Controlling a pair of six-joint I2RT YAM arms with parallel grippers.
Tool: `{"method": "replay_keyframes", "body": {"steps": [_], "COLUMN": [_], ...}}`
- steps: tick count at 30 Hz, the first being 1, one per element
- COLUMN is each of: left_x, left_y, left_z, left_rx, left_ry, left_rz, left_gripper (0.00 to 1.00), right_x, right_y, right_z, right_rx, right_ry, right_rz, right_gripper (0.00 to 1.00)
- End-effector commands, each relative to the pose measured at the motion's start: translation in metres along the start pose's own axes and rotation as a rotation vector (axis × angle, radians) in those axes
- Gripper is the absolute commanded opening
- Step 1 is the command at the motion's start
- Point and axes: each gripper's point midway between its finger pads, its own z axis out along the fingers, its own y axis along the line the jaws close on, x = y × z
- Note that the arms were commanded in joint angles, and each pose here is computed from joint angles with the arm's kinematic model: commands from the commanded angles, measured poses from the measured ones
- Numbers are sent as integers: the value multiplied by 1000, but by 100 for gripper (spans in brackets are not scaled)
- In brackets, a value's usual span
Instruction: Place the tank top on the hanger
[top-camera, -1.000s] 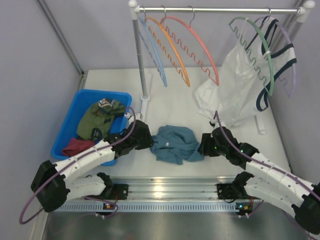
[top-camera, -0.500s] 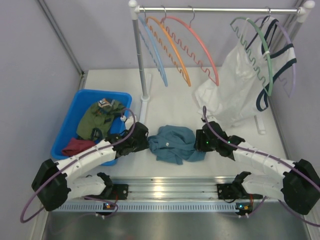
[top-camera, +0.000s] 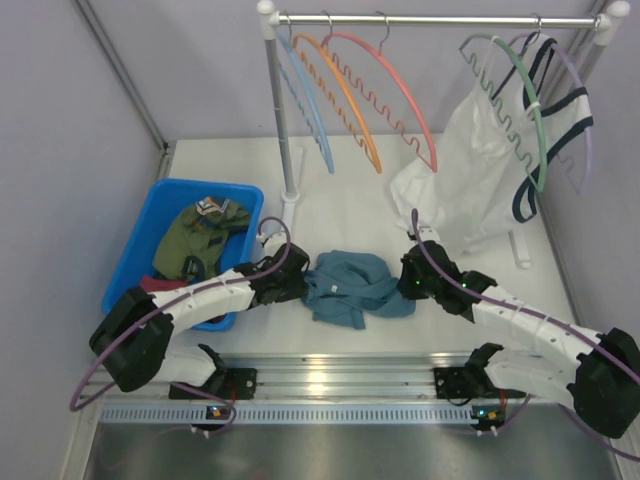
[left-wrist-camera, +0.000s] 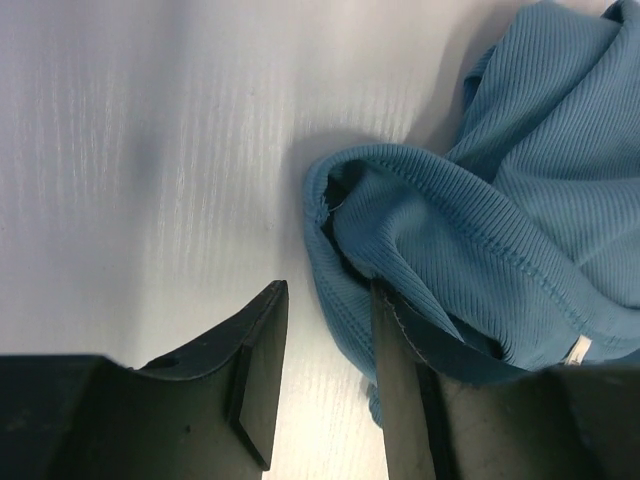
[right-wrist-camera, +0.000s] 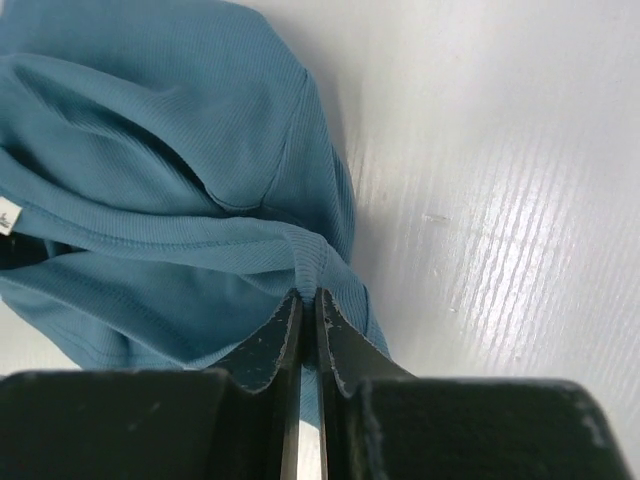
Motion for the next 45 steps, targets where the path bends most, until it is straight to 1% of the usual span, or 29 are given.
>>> {"method": "replay_keyframes", "body": {"steps": [1,8,11,12,15,16,19,21,23,28,30,36,37,39,42,43,45], "left_x": [-18,-19,-20,-21,-23,-24,-25,-28,-33,-57,-71,-111,-125,-131,-159,-165,-178], "left_y": [-16,-5,-4,-5,-5,-6,-4,-3,-3,-9,-12,-30,-39,-39,-54,-55,-58], "left_z": [5,15,17,17,18,18,14,9,3,-34,-52,-117,-133,-150,-191,-198,-214], "left_rx": [63,31,32,34,30,31,23,21,19,32,42,111,138,138,191,194,200], "left_ry": [-55,-57,-60,-62,-63,-63,-64,-69,-82,-126,-167,-246,-277,-283,-359,-373,-416], "left_rz": [-20,-24,-28,-24,-16,-11,5,20,32,79,95,164,162,192,196,195,208], "left_gripper": [44,43,42,40,30,21,7,0,0,0,0,0,0,0,0,0,0], "right_x": [-29,-33,-38,-37,-41,-42,-51,-62,-74,-103,-110,-141,-150,-160,-180,-192,-205], "right_y": [13,12,14,13,15,15,17,20,21,28,28,35,37,39,44,48,48], "right_z": [-18,-31,-37,-38,-43,-45,-55,-64,-76,-105,-113,-145,-152,-158,-171,-184,-193], "right_rx": [-39,-45,-53,-53,-56,-61,-67,-73,-75,-95,-93,-113,-116,-112,-110,-120,-105], "right_ry": [-94,-117,-129,-124,-131,-139,-161,-189,-220,-298,-315,-410,-431,-454,-492,-527,-556], "right_rz": [9,17,20,21,21,18,18,18,15,7,4,-3,-9,-15,-35,-32,-49], "right_gripper": [4,3,2,3,2,1,1,1,1,1,1,1,1,1,1,0,0]}}
